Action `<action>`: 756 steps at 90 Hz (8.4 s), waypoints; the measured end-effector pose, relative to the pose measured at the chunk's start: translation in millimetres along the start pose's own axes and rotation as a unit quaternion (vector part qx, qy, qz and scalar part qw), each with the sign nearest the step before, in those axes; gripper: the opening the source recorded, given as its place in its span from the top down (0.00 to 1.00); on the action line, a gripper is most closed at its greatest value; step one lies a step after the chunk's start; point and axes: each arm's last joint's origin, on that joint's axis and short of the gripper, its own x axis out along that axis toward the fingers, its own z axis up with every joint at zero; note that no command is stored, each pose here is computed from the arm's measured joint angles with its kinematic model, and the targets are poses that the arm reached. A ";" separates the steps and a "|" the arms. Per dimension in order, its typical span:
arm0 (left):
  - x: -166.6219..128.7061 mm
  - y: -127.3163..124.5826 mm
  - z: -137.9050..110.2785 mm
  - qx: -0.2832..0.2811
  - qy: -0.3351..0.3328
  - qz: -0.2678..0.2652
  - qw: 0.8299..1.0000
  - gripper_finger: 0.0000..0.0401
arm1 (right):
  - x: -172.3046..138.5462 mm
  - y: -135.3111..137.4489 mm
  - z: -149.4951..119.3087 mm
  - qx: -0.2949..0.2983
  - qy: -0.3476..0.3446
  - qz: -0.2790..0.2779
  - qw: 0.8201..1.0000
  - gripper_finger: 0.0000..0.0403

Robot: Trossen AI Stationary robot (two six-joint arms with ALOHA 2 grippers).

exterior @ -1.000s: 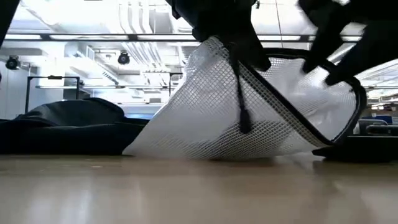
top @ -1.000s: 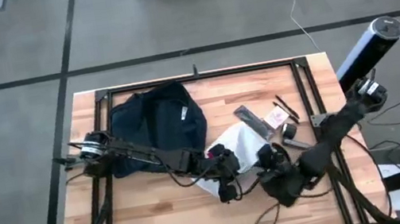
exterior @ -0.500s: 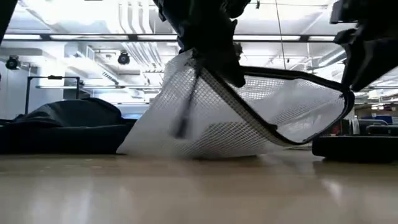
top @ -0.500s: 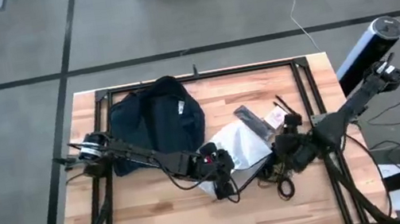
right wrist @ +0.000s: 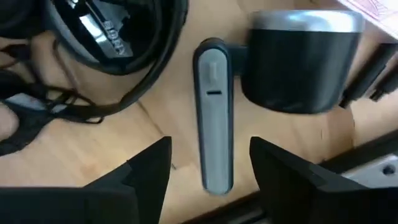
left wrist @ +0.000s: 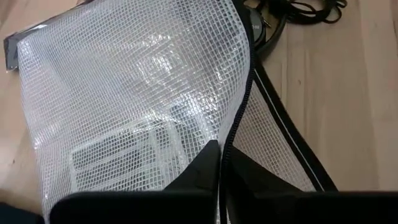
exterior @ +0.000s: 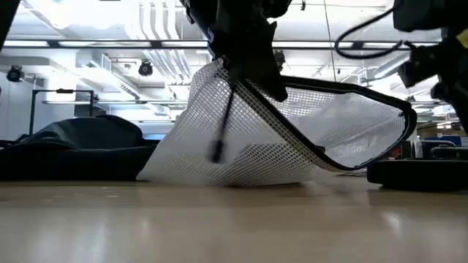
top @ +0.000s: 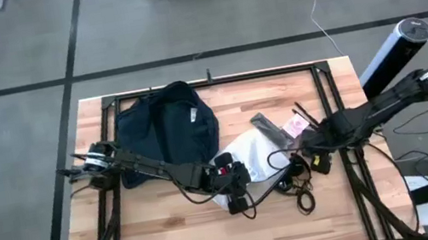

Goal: Unpack backpack
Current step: Put the black hand fan into the white zipper pouch, then put the red tuck box into the white zipper pouch

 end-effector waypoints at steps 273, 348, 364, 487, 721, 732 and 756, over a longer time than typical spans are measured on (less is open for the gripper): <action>-29.9 -9.9 11.8 0.002 -0.079 0.052 0.996 1.00 | 24.0 119.0 60.4 -0.427 -0.268 -0.100 0.858 0.84; -31.7 -16.3 3.7 0.003 -0.057 0.053 0.997 1.00 | 21.9 107.1 63.1 -0.403 -0.305 -0.284 0.815 1.00; -31.9 -17.5 -0.7 -0.009 -0.042 0.054 0.998 1.00 | -0.1 68.2 33.8 -0.317 -0.237 -0.268 0.878 1.00; -30.9 -15.7 -1.8 -0.001 -0.035 0.062 0.997 1.00 | 31.0 -86.6 100.6 -0.397 0.050 -0.102 0.911 0.30; -35.3 -0.2 -4.2 -0.007 -0.042 0.069 0.997 1.00 | -28.2 68.6 77.3 -0.403 -0.184 0.087 0.892 0.30; -38.5 -1.8 -3.6 -0.008 -0.047 0.065 0.997 1.00 | -21.5 88.3 76.5 -0.439 -0.264 0.084 0.855 0.30; -40.2 -6.6 -5.1 -0.016 -0.049 0.060 0.997 1.00 | 3.5 110.7 88.5 -0.482 -0.384 0.011 0.788 0.30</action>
